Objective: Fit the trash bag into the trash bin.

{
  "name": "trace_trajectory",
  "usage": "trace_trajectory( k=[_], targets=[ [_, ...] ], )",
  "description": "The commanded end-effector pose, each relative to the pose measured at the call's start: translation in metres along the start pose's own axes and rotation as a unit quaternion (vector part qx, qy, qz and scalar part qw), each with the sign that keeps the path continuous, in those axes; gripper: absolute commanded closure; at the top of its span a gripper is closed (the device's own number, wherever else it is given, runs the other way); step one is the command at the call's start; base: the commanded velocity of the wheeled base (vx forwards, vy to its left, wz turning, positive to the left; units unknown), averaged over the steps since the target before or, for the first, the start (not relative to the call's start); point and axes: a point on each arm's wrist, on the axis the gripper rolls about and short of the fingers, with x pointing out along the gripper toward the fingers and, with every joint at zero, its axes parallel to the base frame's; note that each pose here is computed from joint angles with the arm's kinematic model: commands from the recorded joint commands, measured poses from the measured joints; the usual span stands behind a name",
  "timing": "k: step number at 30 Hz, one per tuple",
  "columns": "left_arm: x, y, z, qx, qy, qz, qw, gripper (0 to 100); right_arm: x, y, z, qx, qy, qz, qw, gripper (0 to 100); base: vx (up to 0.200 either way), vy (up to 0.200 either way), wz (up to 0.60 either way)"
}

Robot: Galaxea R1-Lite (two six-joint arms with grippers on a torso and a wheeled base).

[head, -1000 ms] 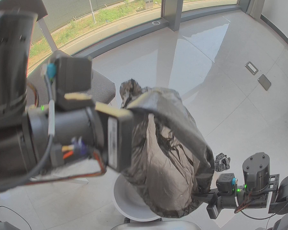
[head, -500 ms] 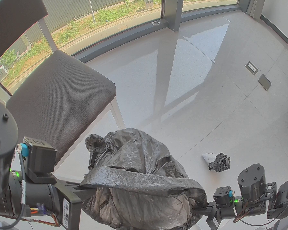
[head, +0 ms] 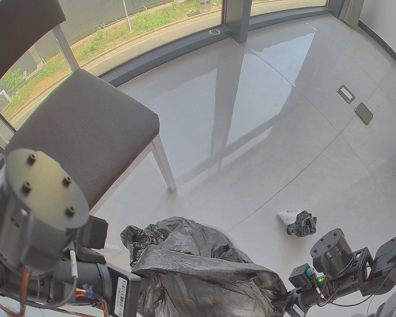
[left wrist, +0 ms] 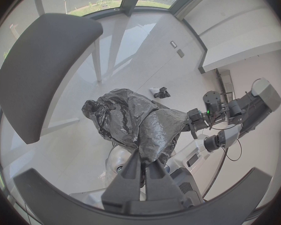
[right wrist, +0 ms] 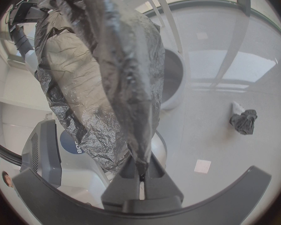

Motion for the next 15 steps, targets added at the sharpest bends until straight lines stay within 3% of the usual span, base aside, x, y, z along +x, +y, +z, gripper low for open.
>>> trace_trajectory(
  k=[1,8,15],
  targets=[
    [0.029,0.002,0.006,-0.021,0.038,0.033,0.9985,100,-0.002,-0.01,0.008,0.02,-0.004,-0.011,0.9997,100,0.0,0.0,0.0],
    [0.049,0.011,0.016,-0.048,0.047,0.056,0.9962,100,0.012,-0.035,0.026,0.053,-0.011,-0.016,0.9984,100,0.0,0.0,0.0],
    [0.068,0.014,0.024,-0.062,0.051,0.072,0.9941,100,0.013,-0.046,0.013,0.075,0.032,-0.025,0.9964,100,0.0,0.0,0.0]
  ],
)
